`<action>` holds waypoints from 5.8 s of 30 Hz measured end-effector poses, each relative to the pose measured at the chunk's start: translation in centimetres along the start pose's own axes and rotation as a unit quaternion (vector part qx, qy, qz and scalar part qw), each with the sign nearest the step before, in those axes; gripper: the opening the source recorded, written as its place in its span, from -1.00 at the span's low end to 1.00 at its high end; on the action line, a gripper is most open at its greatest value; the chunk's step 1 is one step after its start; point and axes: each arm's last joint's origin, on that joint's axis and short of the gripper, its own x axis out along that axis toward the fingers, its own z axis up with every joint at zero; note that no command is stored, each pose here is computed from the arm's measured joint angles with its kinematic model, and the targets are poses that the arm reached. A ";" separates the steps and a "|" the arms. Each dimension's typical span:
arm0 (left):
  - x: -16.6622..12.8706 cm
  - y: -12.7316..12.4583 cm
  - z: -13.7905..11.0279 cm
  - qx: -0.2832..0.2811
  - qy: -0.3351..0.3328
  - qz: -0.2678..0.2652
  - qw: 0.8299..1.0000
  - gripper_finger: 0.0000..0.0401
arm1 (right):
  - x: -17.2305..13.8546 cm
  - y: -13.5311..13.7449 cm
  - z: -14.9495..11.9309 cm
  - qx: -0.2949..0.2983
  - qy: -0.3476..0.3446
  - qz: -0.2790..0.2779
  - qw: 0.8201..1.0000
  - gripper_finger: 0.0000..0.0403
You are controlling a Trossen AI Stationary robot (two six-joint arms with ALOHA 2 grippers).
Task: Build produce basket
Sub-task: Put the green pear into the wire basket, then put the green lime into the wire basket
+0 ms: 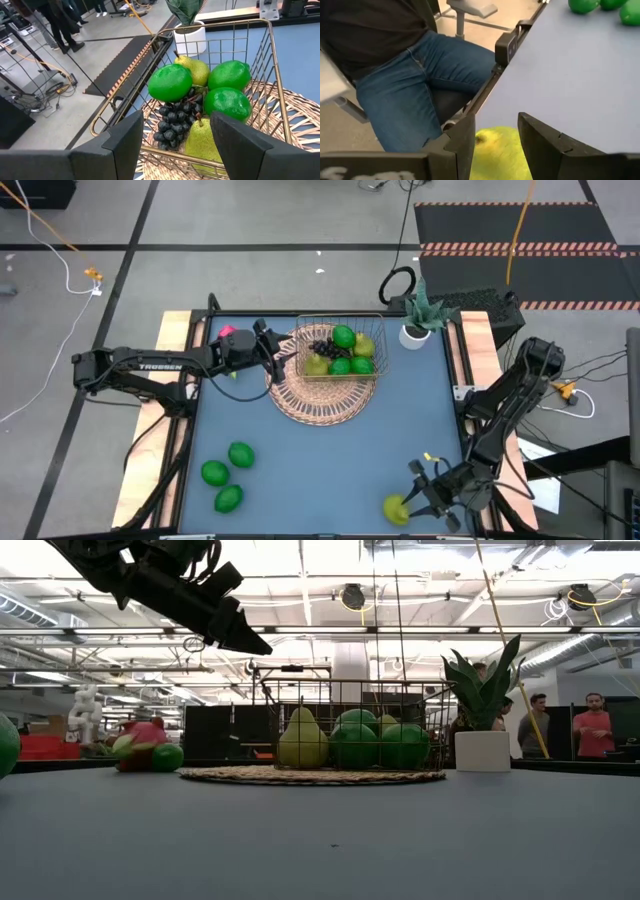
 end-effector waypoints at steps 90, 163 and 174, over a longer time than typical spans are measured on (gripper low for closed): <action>-5.6 -0.4 2.9 0.024 -0.080 -0.020 0.996 0.16 | -2.1 -30.6 4.9 -0.007 -0.203 -0.493 0.846 -0.57; -3.0 1.9 -8.5 -0.226 0.315 0.075 0.919 0.65 | -4.5 -28.6 13.3 -0.087 -0.391 -0.429 0.809 -0.07; -3.9 -3.2 -8.0 -0.235 0.344 -0.006 0.909 0.46 | -5.0 -29.6 13.6 -0.109 -0.367 -0.449 0.807 -0.07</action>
